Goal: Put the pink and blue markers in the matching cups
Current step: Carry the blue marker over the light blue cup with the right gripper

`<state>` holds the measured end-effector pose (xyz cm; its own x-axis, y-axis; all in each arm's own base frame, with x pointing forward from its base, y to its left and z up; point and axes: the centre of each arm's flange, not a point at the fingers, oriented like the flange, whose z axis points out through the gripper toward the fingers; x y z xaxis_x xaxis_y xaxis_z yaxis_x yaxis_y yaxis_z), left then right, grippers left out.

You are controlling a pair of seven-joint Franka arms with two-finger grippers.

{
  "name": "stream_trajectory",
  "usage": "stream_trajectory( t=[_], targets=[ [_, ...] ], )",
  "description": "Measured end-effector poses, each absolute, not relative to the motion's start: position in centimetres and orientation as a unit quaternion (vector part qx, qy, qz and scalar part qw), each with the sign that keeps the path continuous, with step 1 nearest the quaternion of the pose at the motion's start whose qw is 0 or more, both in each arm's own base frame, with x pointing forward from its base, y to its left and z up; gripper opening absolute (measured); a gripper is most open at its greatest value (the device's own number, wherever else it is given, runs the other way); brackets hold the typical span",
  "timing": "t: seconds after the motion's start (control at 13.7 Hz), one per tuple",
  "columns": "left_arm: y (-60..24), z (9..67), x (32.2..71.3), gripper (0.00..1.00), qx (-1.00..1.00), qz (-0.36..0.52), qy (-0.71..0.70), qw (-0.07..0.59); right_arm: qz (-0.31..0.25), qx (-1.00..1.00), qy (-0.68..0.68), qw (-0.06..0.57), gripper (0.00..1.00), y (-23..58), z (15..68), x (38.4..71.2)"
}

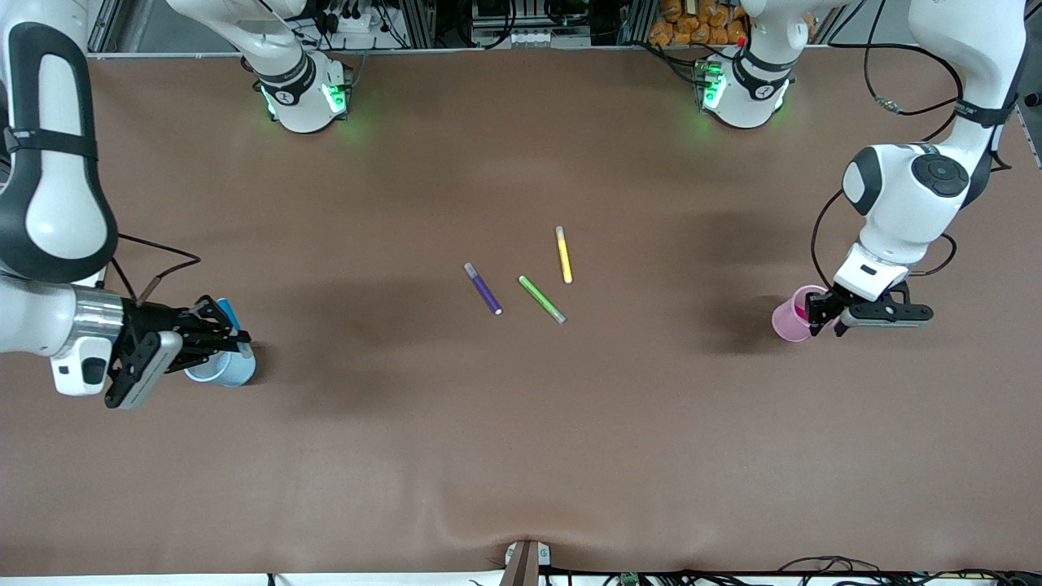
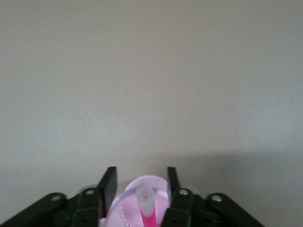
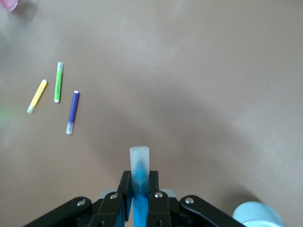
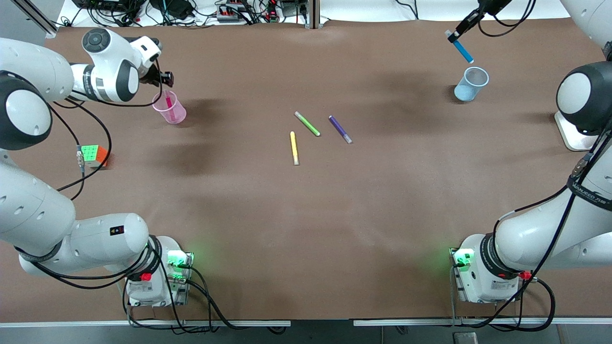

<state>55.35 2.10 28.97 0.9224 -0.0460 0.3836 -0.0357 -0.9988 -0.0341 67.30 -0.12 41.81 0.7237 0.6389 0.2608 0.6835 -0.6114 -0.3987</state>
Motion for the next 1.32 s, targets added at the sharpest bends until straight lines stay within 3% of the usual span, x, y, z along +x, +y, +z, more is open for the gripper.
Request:
stream_trajectory(
  t=[0.29,0.8,1.32],
  targets=[
    [2.4,32.1,57.8,1.00,-0.974,-0.222,0.047,0.023,-0.068,-0.871,-0.421,0.244,0.17,-2.6,41.3,67.1],
    [0.8,40.3,62.4,1.00,-0.988,-0.142,0.059,0.032,-0.167,-0.812,-0.503,0.243,0.17,-7.7,40.4,67.6],
    [-0.1,46.9,62.8,1.00,-0.994,-0.095,0.043,0.014,-0.256,-0.733,-0.576,0.255,0.17,-11.5,35.2,67.9]
  ],
)
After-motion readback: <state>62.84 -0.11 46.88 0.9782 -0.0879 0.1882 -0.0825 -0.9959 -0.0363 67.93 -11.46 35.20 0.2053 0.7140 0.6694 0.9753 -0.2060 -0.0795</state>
